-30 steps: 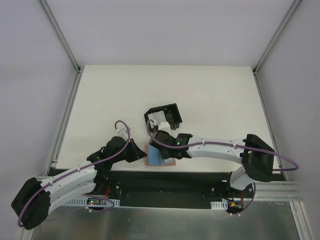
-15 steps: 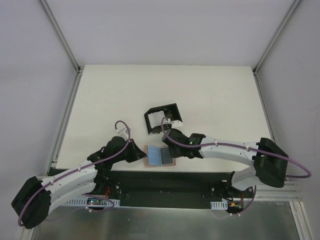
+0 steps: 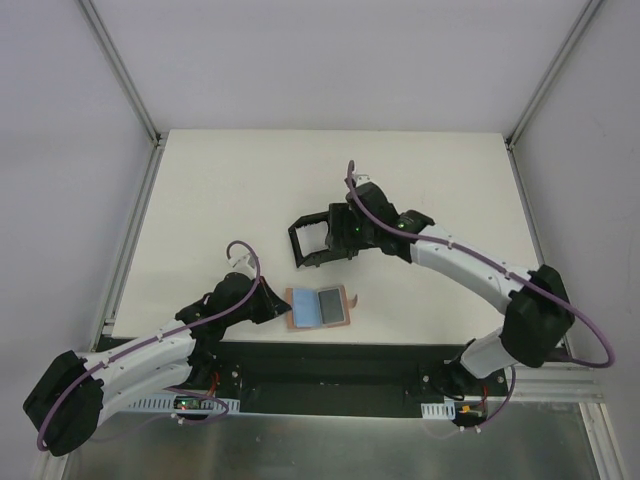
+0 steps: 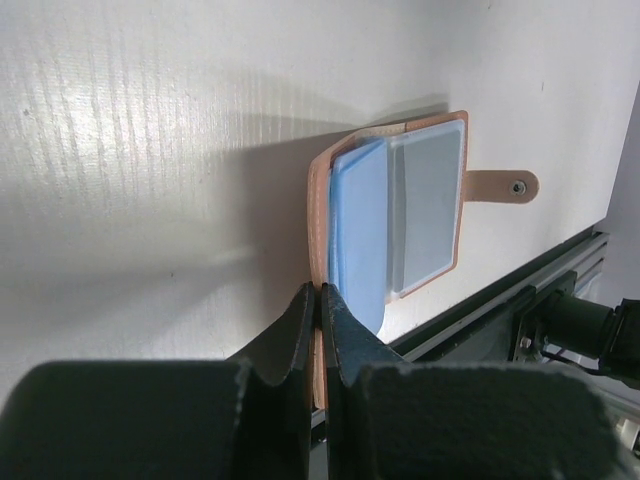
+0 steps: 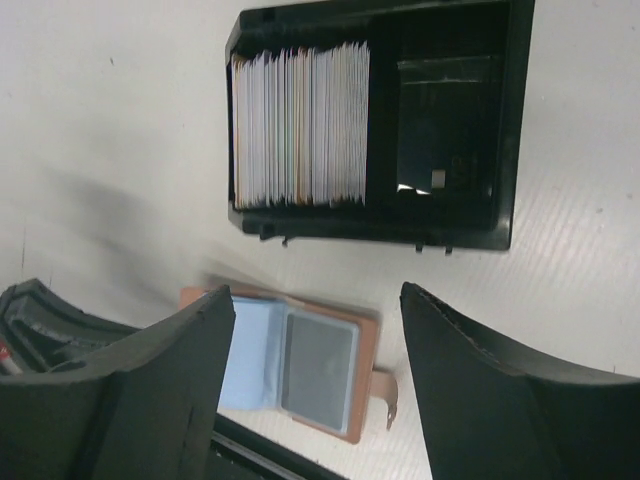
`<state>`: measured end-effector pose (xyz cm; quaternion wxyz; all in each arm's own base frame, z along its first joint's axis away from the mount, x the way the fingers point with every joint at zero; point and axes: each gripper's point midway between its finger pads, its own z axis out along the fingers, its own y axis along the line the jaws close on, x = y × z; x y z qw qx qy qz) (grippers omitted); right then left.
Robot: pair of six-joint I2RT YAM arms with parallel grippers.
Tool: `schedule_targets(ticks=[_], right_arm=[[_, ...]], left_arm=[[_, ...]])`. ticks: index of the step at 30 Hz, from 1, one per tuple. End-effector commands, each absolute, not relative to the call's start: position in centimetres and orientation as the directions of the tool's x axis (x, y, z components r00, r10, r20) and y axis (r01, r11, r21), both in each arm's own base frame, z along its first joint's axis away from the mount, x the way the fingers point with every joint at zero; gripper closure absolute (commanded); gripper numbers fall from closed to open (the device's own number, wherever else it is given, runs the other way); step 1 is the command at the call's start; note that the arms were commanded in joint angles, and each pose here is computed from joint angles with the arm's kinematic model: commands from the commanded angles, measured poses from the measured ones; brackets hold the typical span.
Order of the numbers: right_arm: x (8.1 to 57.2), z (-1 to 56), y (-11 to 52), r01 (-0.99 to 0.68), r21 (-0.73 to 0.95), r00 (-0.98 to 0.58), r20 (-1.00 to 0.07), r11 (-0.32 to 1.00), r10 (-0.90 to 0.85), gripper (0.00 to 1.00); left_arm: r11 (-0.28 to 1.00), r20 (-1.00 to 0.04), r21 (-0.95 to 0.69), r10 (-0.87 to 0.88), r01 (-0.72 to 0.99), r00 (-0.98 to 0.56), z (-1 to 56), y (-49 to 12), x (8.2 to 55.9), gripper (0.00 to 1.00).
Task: Put the credit cards into the card holder
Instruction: Insert the credit card into the card holder, then pick up the credit card from the storage box.
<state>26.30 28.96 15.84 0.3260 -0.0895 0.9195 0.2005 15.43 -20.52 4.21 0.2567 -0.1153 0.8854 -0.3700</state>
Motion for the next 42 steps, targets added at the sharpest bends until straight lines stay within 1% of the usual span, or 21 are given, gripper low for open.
schedule_targets(ticks=[1, 2, 4, 9, 13, 22, 27, 29, 32, 42], right_arm=[[28.7, 14.8, 31.5, -0.371, 0.359, -0.797, -0.597, 0.856, -0.095, 0.28], [29.5, 15.1, 31.9, -0.375, 0.374, -0.793, -0.604, 0.848, -0.084, 0.28], [30.7, 13.7, 32.4, -0.364, 0.391, -0.816, -0.572, 0.845, -0.086, 0.26], [33.4, 12.0, 33.5, -0.361, 0.411, -0.832, -0.548, 0.837, -0.090, 0.24], [34.7, 10.8, 34.1, -0.360, 0.421, -0.847, -0.521, 0.833, -0.103, 0.22], [35.1, 8.6, 34.7, -0.345, 0.454, -0.880, -0.460, 0.822, -0.116, 0.20], [34.9, 8.4, 35.1, -0.343, 0.487, -0.893, -0.435, 0.803, -0.118, 0.21], [34.8, 8.5, 35.4, -0.344, 0.503, -0.895, -0.431, 0.793, -0.115, 0.22], [34.7, 9.1, 35.6, -0.346, 0.541, -0.899, -0.426, 0.767, -0.105, 0.27], [34.9, 10.5, 35.0, -0.345, 0.566, -0.892, -0.445, 0.749, -0.075, 0.43]], left_arm=[[0.688, -0.400, -0.725, -0.434, -0.011, -0.807, 5.8, -20.8, 16.8, 1.00], [0.689, -0.402, -0.725, -0.434, -0.009, -0.806, 5.8, -20.8, 16.8, 1.00], [0.691, -0.401, -0.723, -0.429, -0.009, -0.809, 5.7, -20.8, 16.8, 1.00], [0.688, -0.401, -0.726, -0.416, 0.006, -0.816, 5.8, -21.0, 16.6, 1.00], [0.691, -0.399, -0.723, -0.411, 0.006, -0.819, 5.6, -20.9, 16.4, 1.00], [0.703, -0.398, -0.711, -0.400, 0.002, -0.825, 5.1, -20.9, 16.4, 1.00], [0.709, -0.401, -0.705, -0.386, 0.012, -0.831, 5.2, -21.1, 16.5, 1.00], [0.709, -0.402, -0.705, -0.387, 0.012, -0.830, 5.3, -21.1, 16.5, 1.00], [0.708, -0.401, -0.706, -0.385, 0.013, -0.831, 5.3, -21.1, 16.5, 1.00], [0.706, -0.400, -0.708, -0.387, 0.012, -0.831, 5.3, -21.1, 16.5, 1.00]])
